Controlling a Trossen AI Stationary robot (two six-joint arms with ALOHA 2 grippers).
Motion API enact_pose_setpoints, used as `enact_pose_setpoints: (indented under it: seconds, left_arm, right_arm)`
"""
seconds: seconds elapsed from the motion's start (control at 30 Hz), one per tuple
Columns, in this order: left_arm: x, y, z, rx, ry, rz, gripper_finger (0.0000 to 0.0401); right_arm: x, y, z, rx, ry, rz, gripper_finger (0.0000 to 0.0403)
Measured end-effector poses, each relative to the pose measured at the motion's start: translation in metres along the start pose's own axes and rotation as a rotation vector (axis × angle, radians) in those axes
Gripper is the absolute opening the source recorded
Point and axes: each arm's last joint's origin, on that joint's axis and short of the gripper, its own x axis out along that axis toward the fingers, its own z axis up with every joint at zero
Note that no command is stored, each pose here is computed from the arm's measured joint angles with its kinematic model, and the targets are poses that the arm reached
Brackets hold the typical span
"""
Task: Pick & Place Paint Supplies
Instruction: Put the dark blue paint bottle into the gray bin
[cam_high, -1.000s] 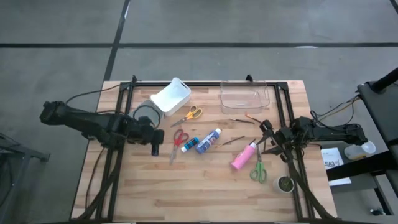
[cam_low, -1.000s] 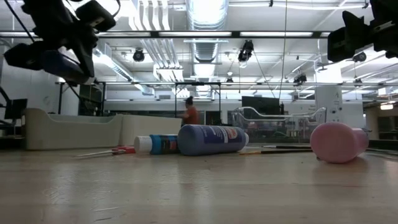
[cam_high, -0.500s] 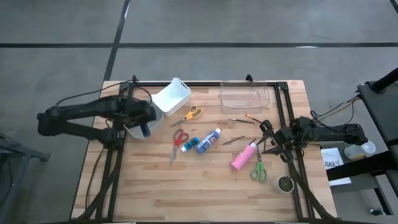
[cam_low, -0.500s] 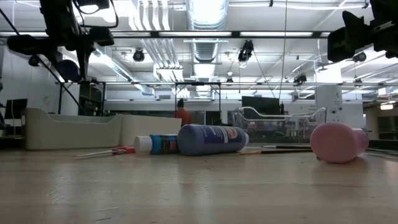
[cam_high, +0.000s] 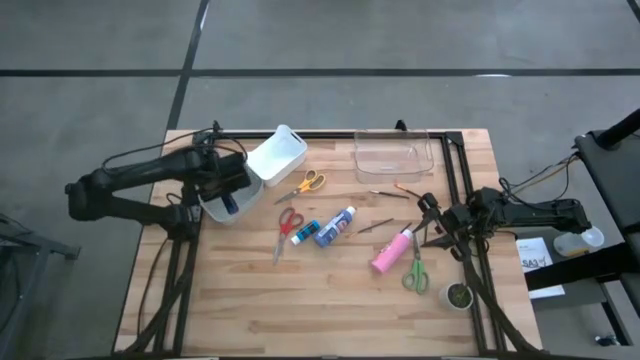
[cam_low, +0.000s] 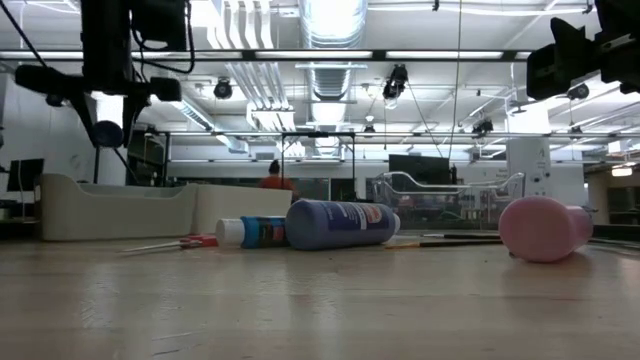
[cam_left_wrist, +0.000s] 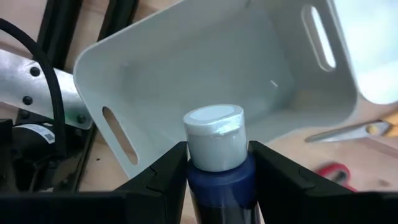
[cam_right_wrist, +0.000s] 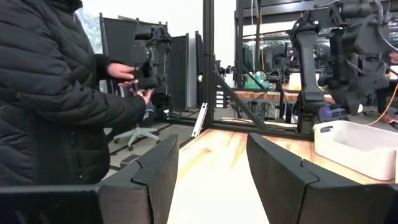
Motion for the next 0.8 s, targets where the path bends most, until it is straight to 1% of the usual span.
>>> enact_pose_setpoints:
  seconds: [0.27,0.6,0.67,0.8]
  left_arm:
    - [0.020,-0.016,-0.001,0.023,-0.044,0.124,0.0156]
    - [0.046,-0.033,-0.005,0.064,-0.066,0.286,0.0156]
    - [0.050,-0.035,-0.005,0.094,-0.071,0.310,0.0156]
    - [0.056,-0.038,-0.006,0.106,-0.073,0.340,0.0156]
  right_arm:
    - [0.000,0.000,0.000,0.000,0.000,0.000,0.0188]
    - [0.000,0.000,0.000,0.000,0.000,0.000,0.0188]
    - [0.000,0.000,0.000,0.000,0.000,0.000,0.0188]
    - [0.000,0.000,0.000,0.000,0.000,0.000,0.0188]
